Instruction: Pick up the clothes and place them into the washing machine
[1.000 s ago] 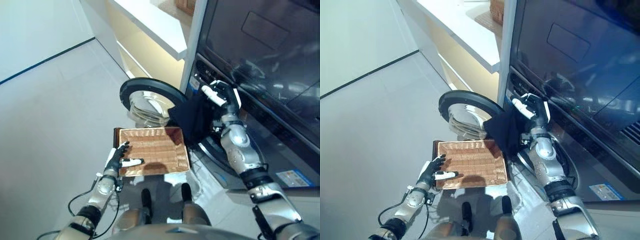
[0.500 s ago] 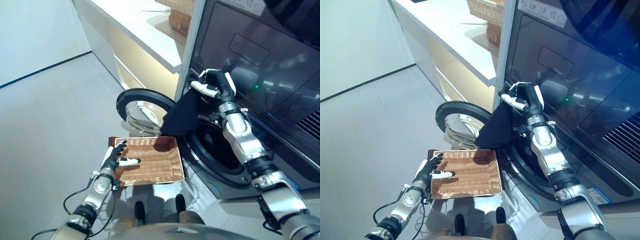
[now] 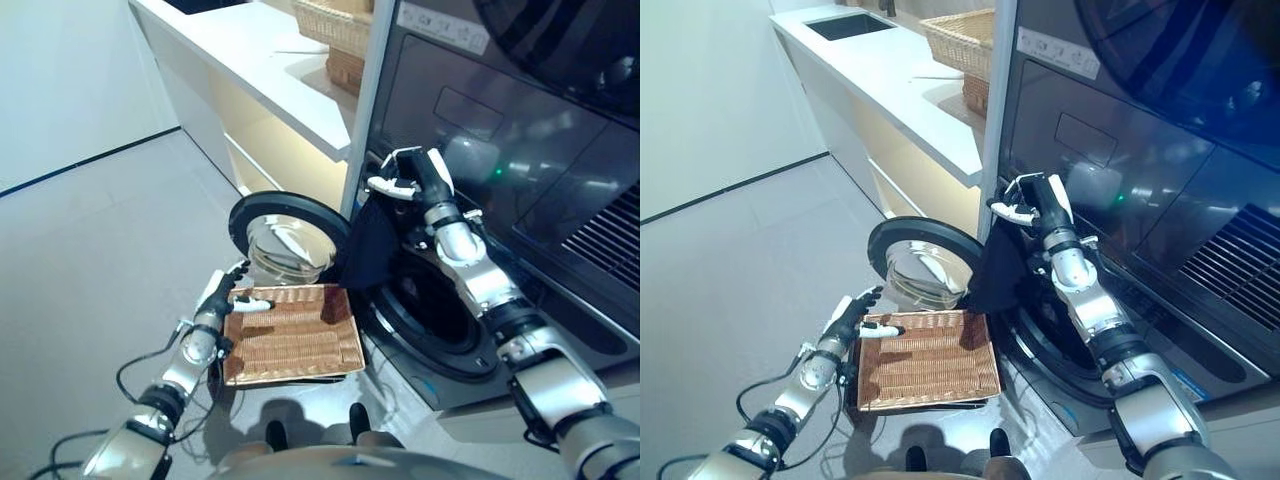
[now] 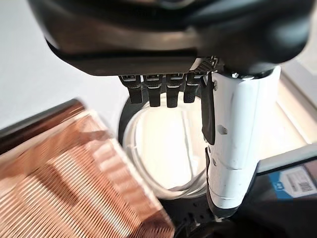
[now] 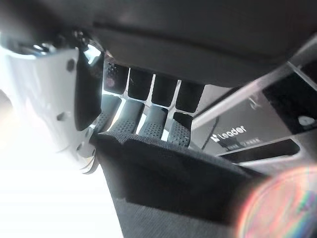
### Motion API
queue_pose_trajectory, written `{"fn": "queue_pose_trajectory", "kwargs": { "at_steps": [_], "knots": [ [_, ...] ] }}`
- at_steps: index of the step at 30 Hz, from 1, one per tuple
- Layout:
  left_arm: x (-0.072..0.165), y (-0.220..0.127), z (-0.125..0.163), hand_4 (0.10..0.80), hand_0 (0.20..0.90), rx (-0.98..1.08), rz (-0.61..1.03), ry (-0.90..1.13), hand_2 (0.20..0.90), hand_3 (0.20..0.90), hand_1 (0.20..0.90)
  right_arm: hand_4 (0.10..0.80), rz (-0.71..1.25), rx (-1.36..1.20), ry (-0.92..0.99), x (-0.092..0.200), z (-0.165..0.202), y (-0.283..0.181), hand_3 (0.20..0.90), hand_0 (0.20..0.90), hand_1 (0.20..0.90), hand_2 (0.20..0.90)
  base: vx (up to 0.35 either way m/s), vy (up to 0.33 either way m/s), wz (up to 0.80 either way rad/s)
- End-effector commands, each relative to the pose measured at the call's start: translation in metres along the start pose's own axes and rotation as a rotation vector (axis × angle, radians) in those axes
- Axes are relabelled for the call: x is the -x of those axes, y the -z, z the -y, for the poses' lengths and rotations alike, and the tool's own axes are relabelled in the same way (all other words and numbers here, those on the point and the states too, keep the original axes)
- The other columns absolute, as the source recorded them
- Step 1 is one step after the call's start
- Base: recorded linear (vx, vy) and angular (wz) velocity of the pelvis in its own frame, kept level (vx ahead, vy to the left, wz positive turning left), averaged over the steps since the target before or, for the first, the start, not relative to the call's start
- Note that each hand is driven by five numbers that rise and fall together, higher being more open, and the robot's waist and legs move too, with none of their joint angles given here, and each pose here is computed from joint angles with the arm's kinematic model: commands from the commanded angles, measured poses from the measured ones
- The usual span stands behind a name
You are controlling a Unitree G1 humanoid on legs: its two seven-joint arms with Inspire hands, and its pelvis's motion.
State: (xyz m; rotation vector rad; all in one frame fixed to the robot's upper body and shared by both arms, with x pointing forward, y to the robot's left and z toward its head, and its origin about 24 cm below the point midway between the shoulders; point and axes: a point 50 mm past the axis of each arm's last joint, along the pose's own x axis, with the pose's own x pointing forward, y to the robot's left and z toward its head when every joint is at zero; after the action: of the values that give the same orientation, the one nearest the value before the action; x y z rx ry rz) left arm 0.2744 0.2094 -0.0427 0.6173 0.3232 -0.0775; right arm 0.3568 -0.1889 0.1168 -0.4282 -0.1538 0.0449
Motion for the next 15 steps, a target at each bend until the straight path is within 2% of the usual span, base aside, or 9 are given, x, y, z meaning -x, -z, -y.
{"fn": "queue_pose_trajectory", "kwargs": {
  "at_steps": [1,8,15],
  "knots": [
    [-0.024,-0.058,-0.017,0.800,0.900,-0.110,0.223,-0.013,0.900,0.900,0.900,0.300,0.241,0.020,0.073,-0.040,0.017,-0.074,0.200,0.200,0.200,0.200,0.000,0.000,0.00],
    [-0.032,-0.089,-0.026,0.800,0.900,-0.129,0.310,-0.028,0.900,0.900,0.900,0.300,0.235,0.038,0.042,-0.044,0.011,-0.078,0.200,0.200,0.200,0.200,0.000,0.000,0.00],
    [-0.036,-0.104,-0.019,0.800,0.900,-0.136,0.342,0.006,0.900,0.900,0.900,0.300,0.236,0.016,-0.005,-0.042,-0.001,-0.076,0.200,0.200,0.200,0.200,0.000,-0.001,-0.02]
  ]
}}
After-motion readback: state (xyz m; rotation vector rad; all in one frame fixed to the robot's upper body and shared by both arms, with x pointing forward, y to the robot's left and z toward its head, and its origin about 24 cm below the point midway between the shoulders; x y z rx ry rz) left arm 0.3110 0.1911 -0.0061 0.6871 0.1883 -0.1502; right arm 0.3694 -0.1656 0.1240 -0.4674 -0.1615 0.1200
